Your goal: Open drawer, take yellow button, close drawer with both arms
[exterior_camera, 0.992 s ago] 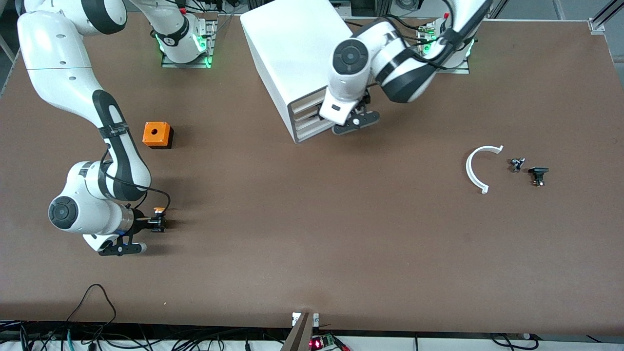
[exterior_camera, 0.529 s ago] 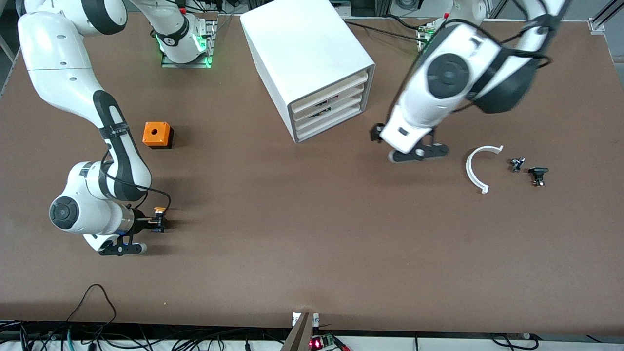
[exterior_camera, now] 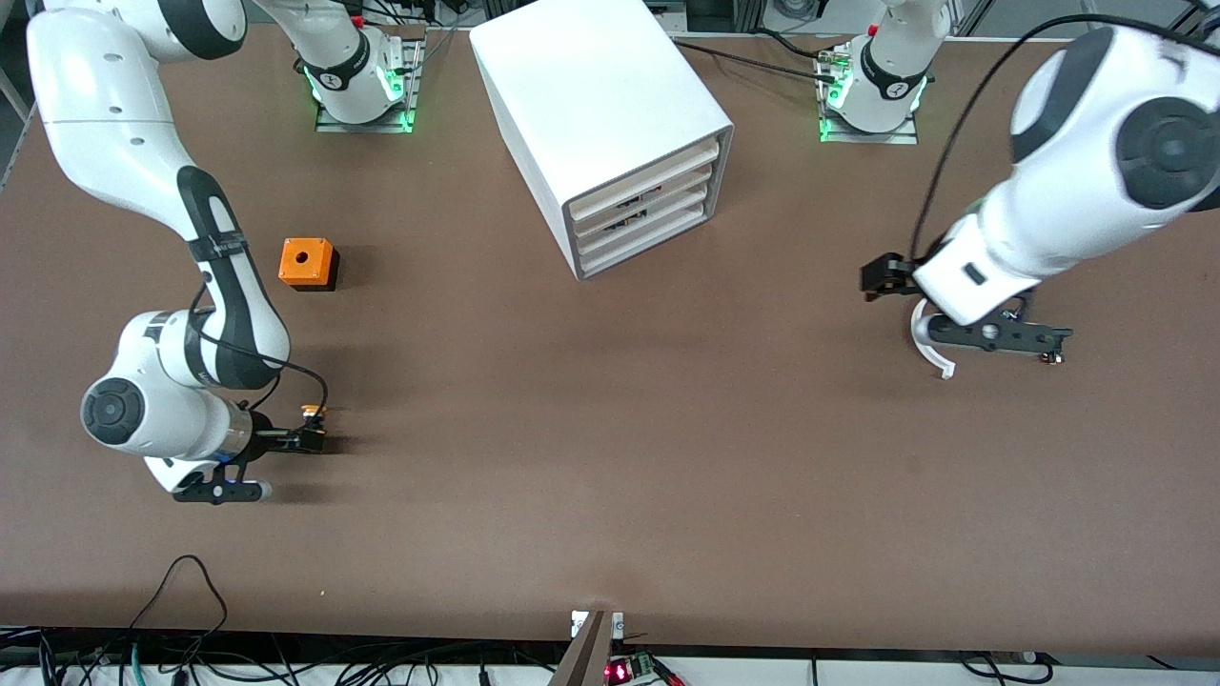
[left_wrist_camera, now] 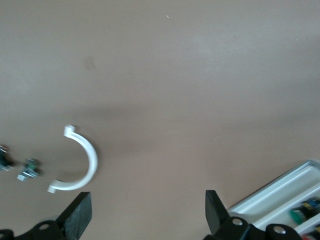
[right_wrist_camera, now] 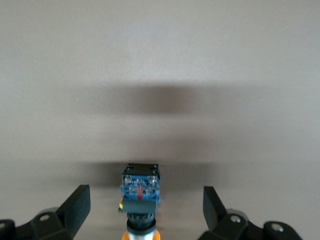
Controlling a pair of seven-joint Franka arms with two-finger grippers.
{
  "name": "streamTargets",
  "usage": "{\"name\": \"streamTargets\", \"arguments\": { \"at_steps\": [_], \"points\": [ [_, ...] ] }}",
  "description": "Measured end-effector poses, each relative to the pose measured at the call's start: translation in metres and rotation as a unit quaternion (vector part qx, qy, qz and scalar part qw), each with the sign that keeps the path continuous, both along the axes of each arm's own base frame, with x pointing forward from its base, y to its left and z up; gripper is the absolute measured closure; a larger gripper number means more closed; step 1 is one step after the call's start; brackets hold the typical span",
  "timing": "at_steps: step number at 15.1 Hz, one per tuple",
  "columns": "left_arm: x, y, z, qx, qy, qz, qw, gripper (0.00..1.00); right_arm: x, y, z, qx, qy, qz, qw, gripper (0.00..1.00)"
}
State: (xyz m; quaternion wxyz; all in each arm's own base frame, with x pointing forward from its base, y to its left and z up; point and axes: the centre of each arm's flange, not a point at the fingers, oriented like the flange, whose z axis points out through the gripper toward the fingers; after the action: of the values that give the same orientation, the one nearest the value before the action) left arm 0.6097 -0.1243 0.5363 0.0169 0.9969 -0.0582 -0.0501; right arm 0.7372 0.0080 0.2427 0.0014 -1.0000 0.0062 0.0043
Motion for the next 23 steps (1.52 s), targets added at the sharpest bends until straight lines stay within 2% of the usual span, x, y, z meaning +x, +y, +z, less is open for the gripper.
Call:
{"name": "streamTargets", "arguments": {
  "at_steps": [3, 6, 9, 11, 14, 23],
  "points": [
    [0.003, 0.046, 0.014, 0.014, -0.014, -0.02, 1.0, 0.0, -0.002, 0.0, 0.051, -0.006, -0.012, -0.006, 1.0, 0.0],
    [-0.003, 0.073, 0.022, 0.007, -0.018, 0.004, 1.0, 0.0, -0.016, 0.002, 0.092, -0.01, -0.022, -0.018, 1.0, 0.0],
    [-0.014, 0.09, 0.033, 0.014, -0.057, 0.011, 0.998, 0.0, -0.037, 0.005, 0.124, -0.015, -0.029, -0.022, 0.999, 0.0],
    [-0.027, 0.091, 0.041, 0.017, -0.07, 0.013, 0.997, 0.0, -0.053, 0.007, 0.146, -0.017, -0.035, -0.027, 0.999, 0.0],
    [-0.041, 0.09, 0.043, 0.018, -0.064, 0.007, 0.998, 0.0, -0.08, 0.012, 0.183, -0.022, -0.044, -0.028, 0.998, 0.0],
    [-0.043, 0.084, 0.037, 0.018, -0.056, -0.002, 0.998, 0.0, -0.15, 0.033, 0.297, -0.034, -0.029, -0.047, 0.998, 0.0]
  ]
}}
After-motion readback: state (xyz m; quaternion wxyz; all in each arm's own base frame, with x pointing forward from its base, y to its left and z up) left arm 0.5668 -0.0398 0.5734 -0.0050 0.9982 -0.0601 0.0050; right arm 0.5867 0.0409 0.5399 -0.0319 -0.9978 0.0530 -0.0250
